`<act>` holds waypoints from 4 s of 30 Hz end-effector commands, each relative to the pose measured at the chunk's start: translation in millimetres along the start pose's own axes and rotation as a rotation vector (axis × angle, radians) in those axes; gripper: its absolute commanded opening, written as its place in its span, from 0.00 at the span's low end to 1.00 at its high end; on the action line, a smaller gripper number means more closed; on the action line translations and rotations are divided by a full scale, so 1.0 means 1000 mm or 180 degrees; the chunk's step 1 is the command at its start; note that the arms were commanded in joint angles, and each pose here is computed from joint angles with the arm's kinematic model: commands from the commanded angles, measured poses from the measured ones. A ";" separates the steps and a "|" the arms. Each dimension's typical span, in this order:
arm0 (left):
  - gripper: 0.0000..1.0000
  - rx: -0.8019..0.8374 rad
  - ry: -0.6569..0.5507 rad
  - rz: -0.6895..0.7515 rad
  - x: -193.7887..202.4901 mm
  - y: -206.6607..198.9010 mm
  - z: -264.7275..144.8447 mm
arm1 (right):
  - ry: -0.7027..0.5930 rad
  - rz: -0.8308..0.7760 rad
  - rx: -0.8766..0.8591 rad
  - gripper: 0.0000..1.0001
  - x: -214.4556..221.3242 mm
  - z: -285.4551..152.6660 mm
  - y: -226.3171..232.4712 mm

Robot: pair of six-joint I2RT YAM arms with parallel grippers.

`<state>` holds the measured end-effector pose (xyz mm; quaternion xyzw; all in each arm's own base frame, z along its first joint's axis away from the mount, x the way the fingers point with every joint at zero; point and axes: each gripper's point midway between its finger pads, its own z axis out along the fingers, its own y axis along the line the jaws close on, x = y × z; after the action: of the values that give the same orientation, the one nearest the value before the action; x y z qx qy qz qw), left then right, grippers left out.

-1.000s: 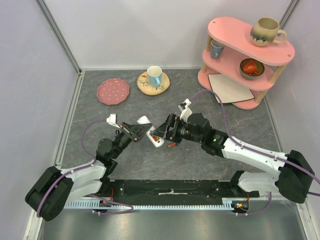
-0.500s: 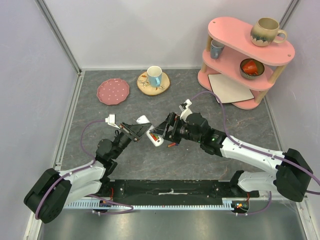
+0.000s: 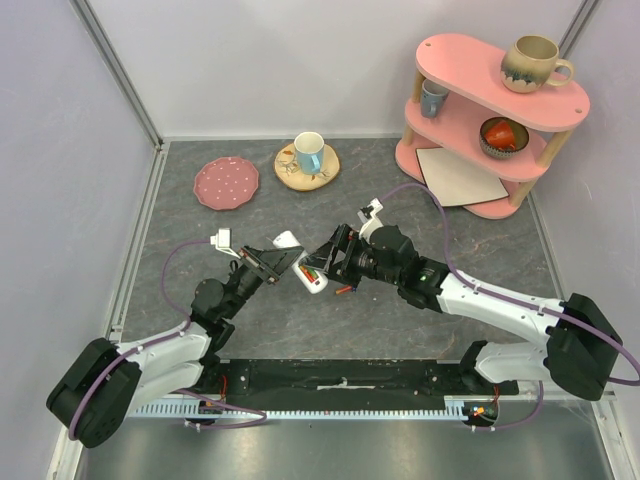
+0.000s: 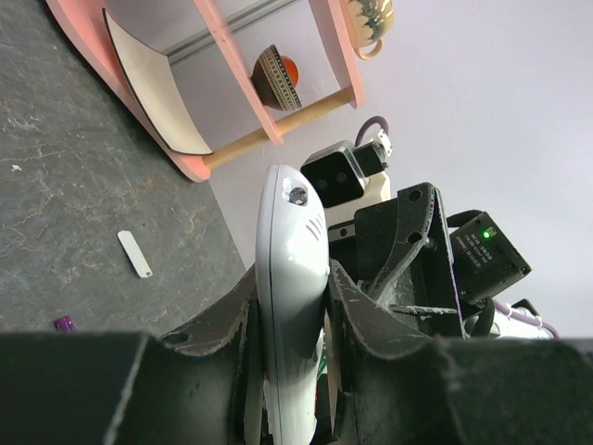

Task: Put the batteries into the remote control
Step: Load the battery into the remote control.

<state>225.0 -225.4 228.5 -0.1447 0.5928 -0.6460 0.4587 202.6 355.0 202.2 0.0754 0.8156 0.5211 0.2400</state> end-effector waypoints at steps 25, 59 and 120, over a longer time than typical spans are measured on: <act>0.02 0.0300 -0.0207 0.0158 -0.016 -0.031 0.007 | 0.0002 0.0115 0.0036 0.91 0.003 0.006 -0.015; 0.02 0.0503 -0.0318 0.0121 -0.029 -0.059 0.012 | 0.0056 0.0137 0.0067 0.86 0.012 0.002 -0.030; 0.02 0.0197 0.0157 -0.0206 -0.002 -0.032 0.018 | 0.0166 -0.1776 -0.0164 0.91 -0.012 -0.032 0.027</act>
<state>228.6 -238.6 224.1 -0.1474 0.6211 -0.6421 0.4246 199.1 346.5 224.8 -0.1202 0.8189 0.4619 0.3188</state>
